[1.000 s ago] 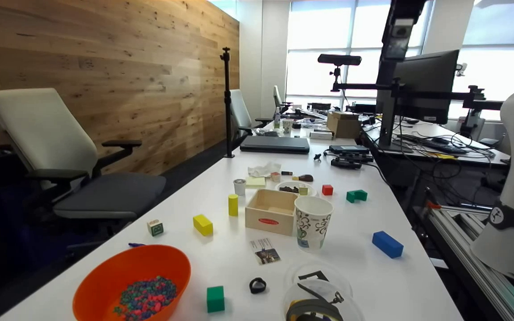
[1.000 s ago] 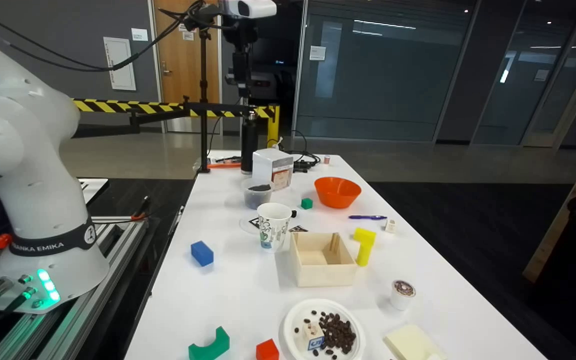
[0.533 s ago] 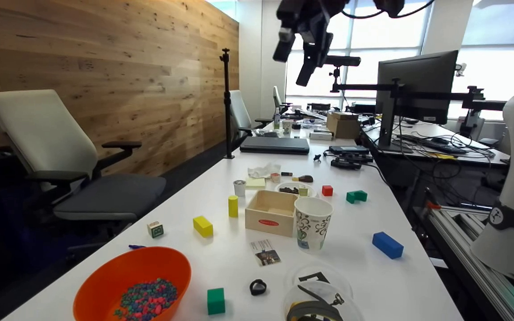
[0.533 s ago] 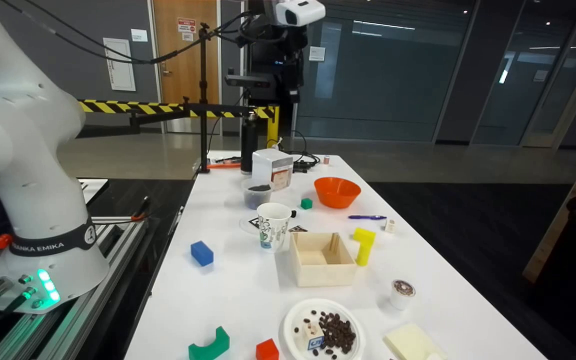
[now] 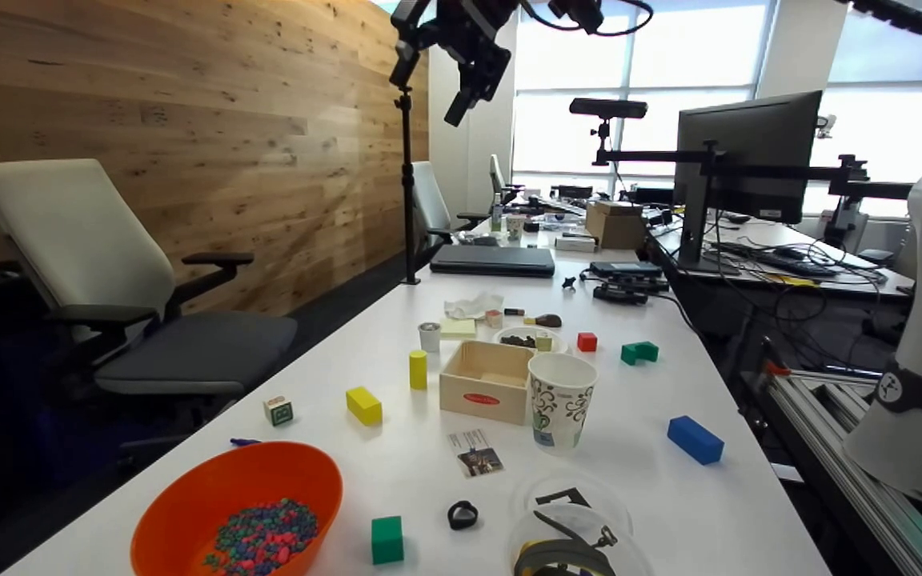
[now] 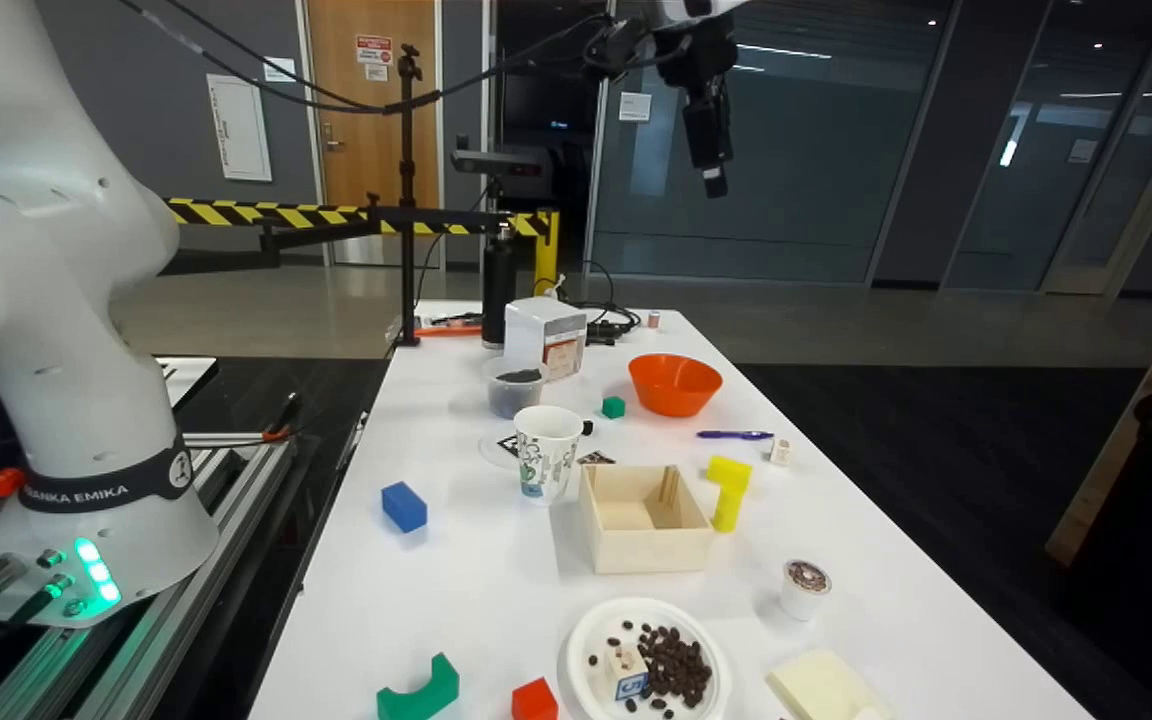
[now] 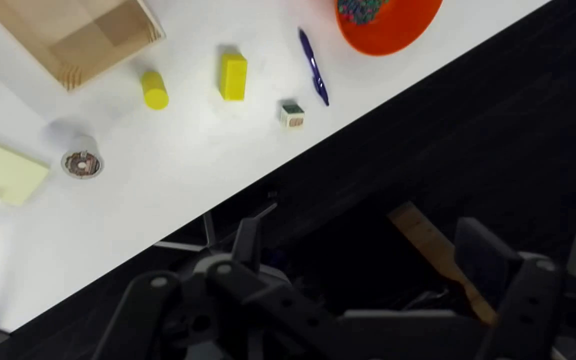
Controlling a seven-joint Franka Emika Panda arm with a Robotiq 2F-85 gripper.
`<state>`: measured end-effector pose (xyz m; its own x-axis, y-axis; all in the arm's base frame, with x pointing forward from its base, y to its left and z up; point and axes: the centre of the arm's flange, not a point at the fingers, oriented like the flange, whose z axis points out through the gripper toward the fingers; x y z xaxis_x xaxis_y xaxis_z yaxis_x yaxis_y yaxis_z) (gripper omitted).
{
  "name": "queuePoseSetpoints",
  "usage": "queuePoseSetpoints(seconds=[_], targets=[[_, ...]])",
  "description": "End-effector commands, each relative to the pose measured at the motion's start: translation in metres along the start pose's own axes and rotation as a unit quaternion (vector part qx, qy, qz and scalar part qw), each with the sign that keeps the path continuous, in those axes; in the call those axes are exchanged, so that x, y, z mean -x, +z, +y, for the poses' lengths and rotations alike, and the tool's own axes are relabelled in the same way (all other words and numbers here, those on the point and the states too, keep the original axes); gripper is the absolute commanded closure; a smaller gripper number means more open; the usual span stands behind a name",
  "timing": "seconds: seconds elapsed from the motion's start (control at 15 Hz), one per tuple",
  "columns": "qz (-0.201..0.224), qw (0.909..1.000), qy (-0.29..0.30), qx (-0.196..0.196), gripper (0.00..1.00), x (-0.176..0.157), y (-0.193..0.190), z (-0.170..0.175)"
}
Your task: Lift and drop the paper towels
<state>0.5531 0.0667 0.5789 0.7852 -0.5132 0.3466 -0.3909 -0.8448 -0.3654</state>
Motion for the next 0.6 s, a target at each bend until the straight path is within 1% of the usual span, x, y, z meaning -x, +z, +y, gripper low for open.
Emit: queuePoseSetpoints(seconds=[0.0, 0.13, 0.2, 0.27, 0.33, 0.4, 0.53], targets=[[0.045, 0.9981, 0.039, 0.019, 0.0, -0.052, 0.005, 0.0], [0.074, 0.995, 0.057, 0.036, 0.0, -0.079, 0.009, 0.016], [0.088, 0.9912, 0.064, 0.076, 0.0, -0.095, 0.01, 0.029], [0.119, 0.9882, 0.044, 0.087, 0.0, -0.098, 0.006, 0.039], [0.08, 0.9942, 0.042, 0.059, 0.0, -0.075, 0.007, 0.04], [0.094, 0.9922, 0.04, 0.071, 0.0, -0.085, 0.008, 0.048], [0.102, 0.9909, 0.039, 0.079, 0.0, -0.092, 0.009, 0.054]])
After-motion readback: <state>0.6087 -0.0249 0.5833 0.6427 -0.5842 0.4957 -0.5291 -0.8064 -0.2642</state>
